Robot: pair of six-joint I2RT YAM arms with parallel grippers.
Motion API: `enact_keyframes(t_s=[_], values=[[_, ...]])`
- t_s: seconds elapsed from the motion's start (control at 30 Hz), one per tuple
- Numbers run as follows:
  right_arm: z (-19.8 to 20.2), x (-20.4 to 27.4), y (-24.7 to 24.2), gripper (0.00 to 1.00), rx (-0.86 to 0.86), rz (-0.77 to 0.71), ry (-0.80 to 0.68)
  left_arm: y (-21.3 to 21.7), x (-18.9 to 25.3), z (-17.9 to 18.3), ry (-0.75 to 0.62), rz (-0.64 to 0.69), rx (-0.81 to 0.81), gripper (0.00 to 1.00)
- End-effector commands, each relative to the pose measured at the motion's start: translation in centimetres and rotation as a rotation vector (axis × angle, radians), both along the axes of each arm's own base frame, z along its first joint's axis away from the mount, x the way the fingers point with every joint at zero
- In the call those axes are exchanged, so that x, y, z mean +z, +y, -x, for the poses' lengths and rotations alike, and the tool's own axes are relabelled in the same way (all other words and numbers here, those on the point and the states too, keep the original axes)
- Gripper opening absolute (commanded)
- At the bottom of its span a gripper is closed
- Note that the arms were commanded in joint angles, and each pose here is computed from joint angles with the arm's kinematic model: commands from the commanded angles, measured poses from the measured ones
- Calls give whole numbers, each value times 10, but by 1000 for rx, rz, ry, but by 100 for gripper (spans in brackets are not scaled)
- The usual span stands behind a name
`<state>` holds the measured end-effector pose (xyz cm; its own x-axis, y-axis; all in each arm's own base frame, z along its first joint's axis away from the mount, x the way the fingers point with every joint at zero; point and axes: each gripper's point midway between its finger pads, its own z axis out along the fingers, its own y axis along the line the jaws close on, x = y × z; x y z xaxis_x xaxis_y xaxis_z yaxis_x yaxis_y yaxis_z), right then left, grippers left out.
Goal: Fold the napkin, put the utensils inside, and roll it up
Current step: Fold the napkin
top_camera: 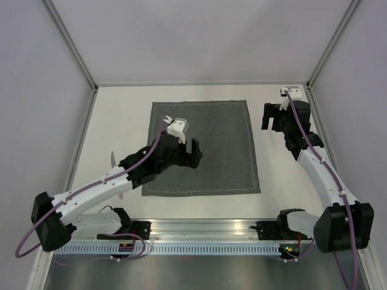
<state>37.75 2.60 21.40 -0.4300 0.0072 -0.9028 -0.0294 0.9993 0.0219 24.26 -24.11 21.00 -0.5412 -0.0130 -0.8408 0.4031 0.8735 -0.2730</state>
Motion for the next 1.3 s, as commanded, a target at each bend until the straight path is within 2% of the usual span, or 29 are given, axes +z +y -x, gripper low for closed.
enact_keyframes(t_s=[0.0,0.2,0.23,0.27,0.33,0.4,0.53,0.77,0.87,1.0,1.27], values=[[-11,8,-18,98,-90,59,-8,-50,21,-16,-120,38,15,100],[-18,-8,-30,98,-125,68,48,-159,-32,3,-134,-85,-164,96],[-17,-9,-33,98,-133,68,57,-174,-28,4,-156,-85,-181,95],[-18,-10,-34,98,-134,65,59,-188,-54,13,-138,-142,-220,94],[-18,-13,-35,98,-136,59,71,-212,-52,15,-168,-131,-238,93],[-18,-14,-39,98,-145,56,76,-230,-75,23,-154,-156,-277,91],[-19,-17,-42,98,-151,55,84,-261,-90,42,-161,-153,-354,88],[-20,-23,-45,98,-156,55,100,-297,-125,69,-168,-193,-458,81],[-20,-23,-45,98,-154,55,100,-306,-140,75,-157,-206,-484,71],[-20,-24,-44,98,-150,52,100,-312,-152,80,-141,-213,-501,66],[-20,-28,-43,98,-147,51,111,-312,-168,83,-115,-224,-510,65]])
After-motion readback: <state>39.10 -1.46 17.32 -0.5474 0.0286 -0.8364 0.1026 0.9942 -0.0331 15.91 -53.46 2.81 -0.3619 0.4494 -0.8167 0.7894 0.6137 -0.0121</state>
